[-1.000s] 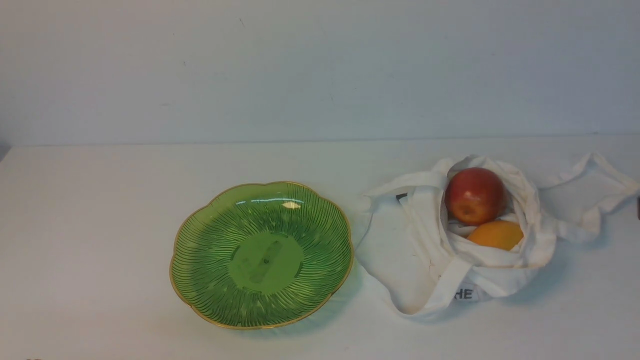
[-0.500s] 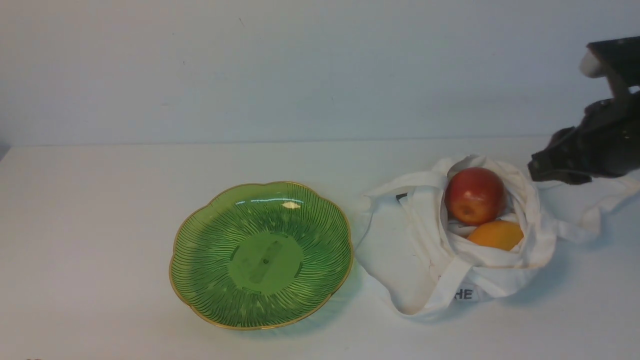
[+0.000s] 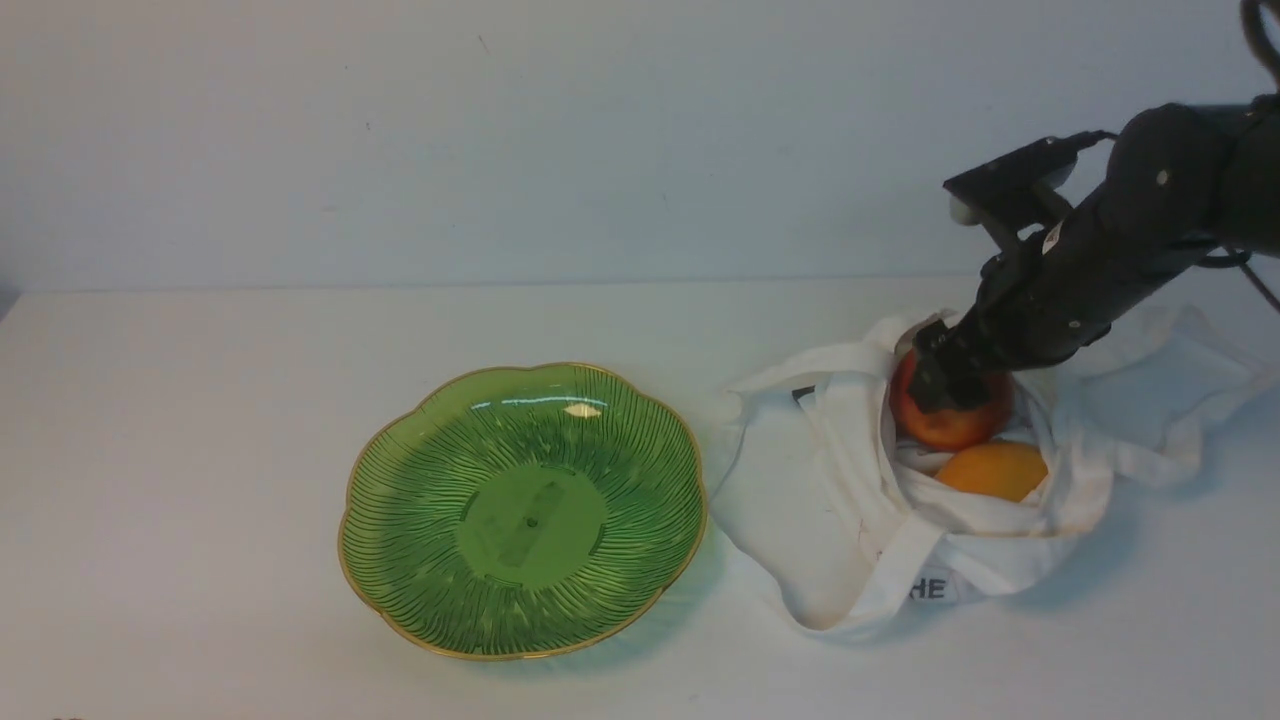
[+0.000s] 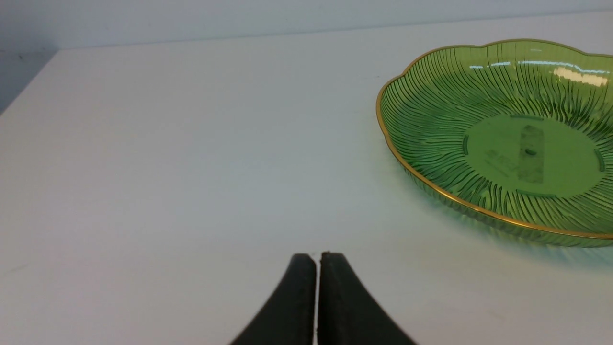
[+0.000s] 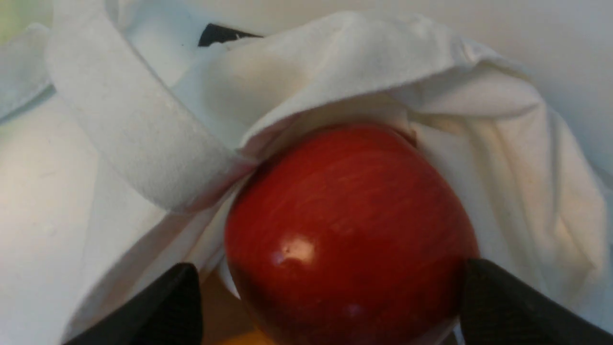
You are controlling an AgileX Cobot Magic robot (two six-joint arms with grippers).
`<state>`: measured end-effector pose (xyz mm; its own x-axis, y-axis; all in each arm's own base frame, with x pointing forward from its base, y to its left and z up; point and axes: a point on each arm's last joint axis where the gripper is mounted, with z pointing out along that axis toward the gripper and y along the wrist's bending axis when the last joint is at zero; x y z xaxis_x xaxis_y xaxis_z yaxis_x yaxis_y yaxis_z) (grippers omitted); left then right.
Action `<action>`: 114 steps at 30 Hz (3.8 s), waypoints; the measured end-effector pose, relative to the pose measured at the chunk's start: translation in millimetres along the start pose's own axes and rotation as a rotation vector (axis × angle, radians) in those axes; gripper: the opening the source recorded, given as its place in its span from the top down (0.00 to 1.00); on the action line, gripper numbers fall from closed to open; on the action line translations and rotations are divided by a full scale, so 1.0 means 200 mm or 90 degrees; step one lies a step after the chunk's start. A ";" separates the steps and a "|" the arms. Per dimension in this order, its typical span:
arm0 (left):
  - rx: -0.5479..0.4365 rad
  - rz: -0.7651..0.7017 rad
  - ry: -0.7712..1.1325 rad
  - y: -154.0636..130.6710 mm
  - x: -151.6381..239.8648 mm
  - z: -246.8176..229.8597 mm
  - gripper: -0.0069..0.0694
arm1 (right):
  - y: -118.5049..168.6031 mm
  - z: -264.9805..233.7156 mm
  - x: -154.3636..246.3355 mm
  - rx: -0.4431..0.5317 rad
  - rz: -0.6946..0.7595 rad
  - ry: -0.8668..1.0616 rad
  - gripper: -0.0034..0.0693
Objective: Take the fruit out of the cloth bag on the white table and place them on a plate.
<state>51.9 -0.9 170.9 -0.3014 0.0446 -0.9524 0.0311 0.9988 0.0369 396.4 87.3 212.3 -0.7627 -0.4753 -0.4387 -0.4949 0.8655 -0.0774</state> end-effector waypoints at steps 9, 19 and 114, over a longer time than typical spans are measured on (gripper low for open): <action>0.000 0.000 0.000 0.00 0.00 0.00 0.92 | -0.02 0.11 0.00 0.015 -0.013 0.004 0.00; 0.000 0.000 0.000 0.00 0.00 0.00 0.92 | -0.02 0.12 -0.01 0.017 0.016 0.008 0.13; 0.000 0.000 0.000 0.00 0.00 0.00 0.92 | 0.56 -1.53 0.74 -0.084 0.078 -0.588 0.97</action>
<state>51.9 -0.9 170.9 -0.3014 0.0446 -0.9524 0.0311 0.9988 0.0369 101.8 65.1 412.1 -0.2083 -0.0199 -0.9779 -0.5196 0.8493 0.0934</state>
